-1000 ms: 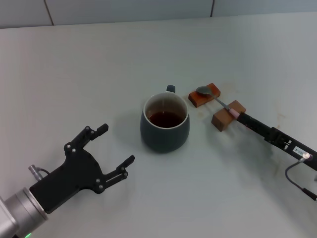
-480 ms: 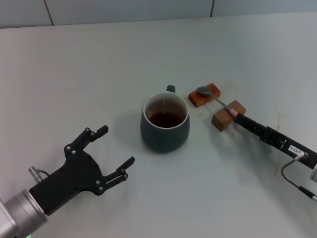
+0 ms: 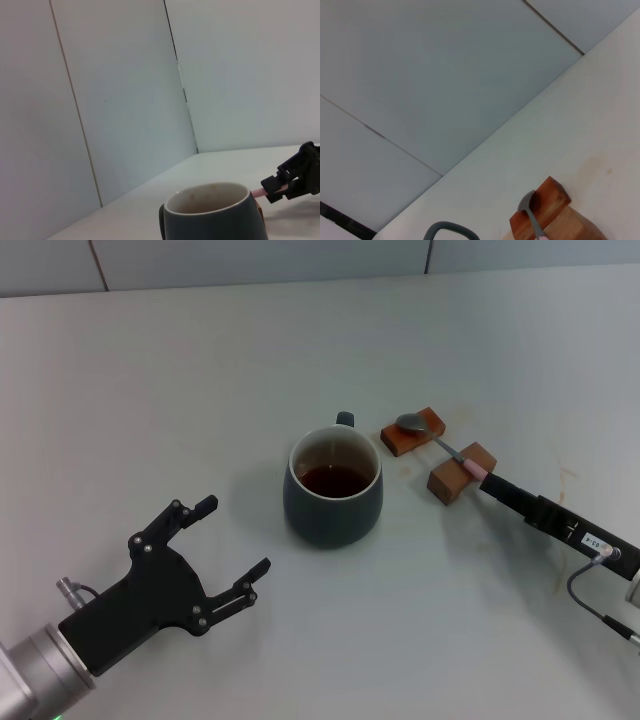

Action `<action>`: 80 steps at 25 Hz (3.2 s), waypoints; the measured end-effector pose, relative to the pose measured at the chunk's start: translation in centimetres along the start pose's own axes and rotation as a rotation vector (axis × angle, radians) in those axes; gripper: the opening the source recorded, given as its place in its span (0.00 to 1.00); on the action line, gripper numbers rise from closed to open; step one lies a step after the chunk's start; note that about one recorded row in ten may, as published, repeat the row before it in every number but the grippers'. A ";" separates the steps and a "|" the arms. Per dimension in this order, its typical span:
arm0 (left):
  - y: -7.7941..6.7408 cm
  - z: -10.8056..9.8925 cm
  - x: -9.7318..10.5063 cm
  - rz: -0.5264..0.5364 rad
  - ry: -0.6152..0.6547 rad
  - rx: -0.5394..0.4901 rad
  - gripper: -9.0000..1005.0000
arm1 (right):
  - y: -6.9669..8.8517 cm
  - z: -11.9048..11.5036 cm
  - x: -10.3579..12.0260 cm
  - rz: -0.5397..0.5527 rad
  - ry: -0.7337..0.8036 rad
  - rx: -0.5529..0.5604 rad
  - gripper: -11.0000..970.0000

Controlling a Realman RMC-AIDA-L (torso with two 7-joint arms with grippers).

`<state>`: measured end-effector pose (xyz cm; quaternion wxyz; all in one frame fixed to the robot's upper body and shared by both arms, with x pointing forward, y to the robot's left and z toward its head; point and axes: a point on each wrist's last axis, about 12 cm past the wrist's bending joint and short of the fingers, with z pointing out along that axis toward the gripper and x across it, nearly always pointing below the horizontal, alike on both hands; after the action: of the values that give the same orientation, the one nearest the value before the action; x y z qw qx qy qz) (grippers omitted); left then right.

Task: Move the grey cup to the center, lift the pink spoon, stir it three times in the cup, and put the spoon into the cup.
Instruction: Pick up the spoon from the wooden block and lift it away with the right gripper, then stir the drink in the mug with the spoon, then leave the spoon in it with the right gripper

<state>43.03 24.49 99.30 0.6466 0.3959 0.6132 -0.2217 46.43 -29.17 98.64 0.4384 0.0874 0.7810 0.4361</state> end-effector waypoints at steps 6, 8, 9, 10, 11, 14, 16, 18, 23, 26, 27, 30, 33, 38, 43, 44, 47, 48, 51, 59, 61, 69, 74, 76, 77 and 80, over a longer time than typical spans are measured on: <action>-0.1 0.0 0.0 0.005 0.000 0.002 0.86 | 0.1 0.0 0.0 -0.012 -0.001 -0.005 0.24; -0.1 -0.1 0.0 0.015 0.001 0.002 0.86 | 0.1 -0.1 0.0 -0.022 -0.004 -0.006 0.20; -0.1 -0.1 0.0 0.015 0.001 0.002 0.86 | 0.1 -0.2 0.1 -0.028 -0.009 -0.010 0.17; -0.1 -0.1 0.0 0.015 0.001 0.002 0.86 | 0.2 -0.3 0.1 -0.033 -0.014 -0.016 0.15; -0.2 -0.1 0.0 0.032 0.000 -0.001 0.86 | 0.5 -0.6 0.2 -0.050 -0.030 -0.046 0.15; -0.2 -0.2 0.0 0.033 0.000 -0.006 0.86 | 1.3 -1.2 0.3 -0.087 -0.058 -0.116 0.15; -0.2 -0.2 0.1 0.033 0.003 -0.011 0.86 | 2.3 -2.1 -0.1 -0.149 -0.107 -0.213 0.15; -0.1 -0.3 0.2 0.036 0.011 -0.013 0.86 | 3.2 -2.8 -0.9 -0.203 -0.144 -0.296 0.14; -0.2 -0.1 0.3 0.066 0.021 -0.014 0.86 | 4.5 -2.9 -5.1 -0.326 -0.121 -0.406 0.14; -0.3 0.1 0.2 0.085 0.016 -0.014 0.86 | 5.1 -2.8 -7.1 -0.343 -0.088 -0.413 0.14; -0.5 0.1 0.1 0.090 0.009 -0.016 0.86 | 5.3 -2.7 -7.4 -0.348 -0.077 -0.417 0.14; -0.7 -0.1 0.2 0.085 0.008 -0.021 0.86 | 6.0 -2.0 -8.3 -0.375 -0.038 -0.429 0.14; -0.8 -0.1 0.2 0.082 0.010 -0.024 0.86 | 7.0 -1.3 -9.6 -0.415 0.017 -0.433 0.14; -0.7 0.1 0.2 0.084 0.013 -0.024 0.86 | 9.5 -0.9 -12.2 -0.490 0.106 -0.428 0.14; -0.6 0.2 0.2 0.084 0.012 -0.030 0.86 | 12.9 -1.3 -15.2 -0.570 0.186 -0.390 0.14; -0.6 0.2 0.2 0.084 0.012 -0.032 0.86 | 13.8 -1.4 -15.9 -0.591 0.207 -0.372 0.14; -0.6 0.2 0.2 0.084 0.012 -0.033 0.86 | 16.5 -1.5 -17.7 -0.649 0.279 -0.292 0.14; -0.5 0.2 0.2 0.084 0.012 -0.035 0.86 | 17.4 -1.5 -18.2 -0.670 0.305 -0.263 0.14; -0.5 0.2 0.2 0.085 0.013 -0.039 0.86 | 20.8 -0.8 -20.1 -0.718 0.429 -0.159 0.14; -0.3 0.3 0.1 0.086 0.011 -0.048 0.86 | 24.9 1.5 -22.5 -0.747 0.580 -0.057 0.14; -0.2 0.3 0.1 0.085 0.010 -0.052 0.86 | 25.7 2.3 -23.0 -0.756 0.611 -0.030 0.14; 0.2 0.2 0.1 0.078 0.010 -0.075 0.86 | 26.8 4.8 -23.4 -0.742 0.725 -0.010 0.14; 0.4 0.2 0.1 0.078 0.008 -0.084 0.86 | 26.8 5.8 -22.7 -0.735 0.764 -0.023 0.14; 0.4 0.3 0.0 0.078 0.007 -0.084 0.86 | 26.6 6.3 -22.5 -0.731 0.770 -0.023 0.14; 0.4 0.3 0.0 0.078 0.007 -0.084 0.86 | 26.5 6.7 -22.4 -0.728 0.773 -0.022 0.14; 0.4 0.4 0.0 0.079 0.004 -0.082 0.86 | 26.2 7.8 -21.9 -0.729 0.795 -0.023 0.14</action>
<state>43.57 24.43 99.38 0.6693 0.3933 0.6070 -0.1700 59.09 -19.95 129.96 0.2329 -0.3658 0.8617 0.2635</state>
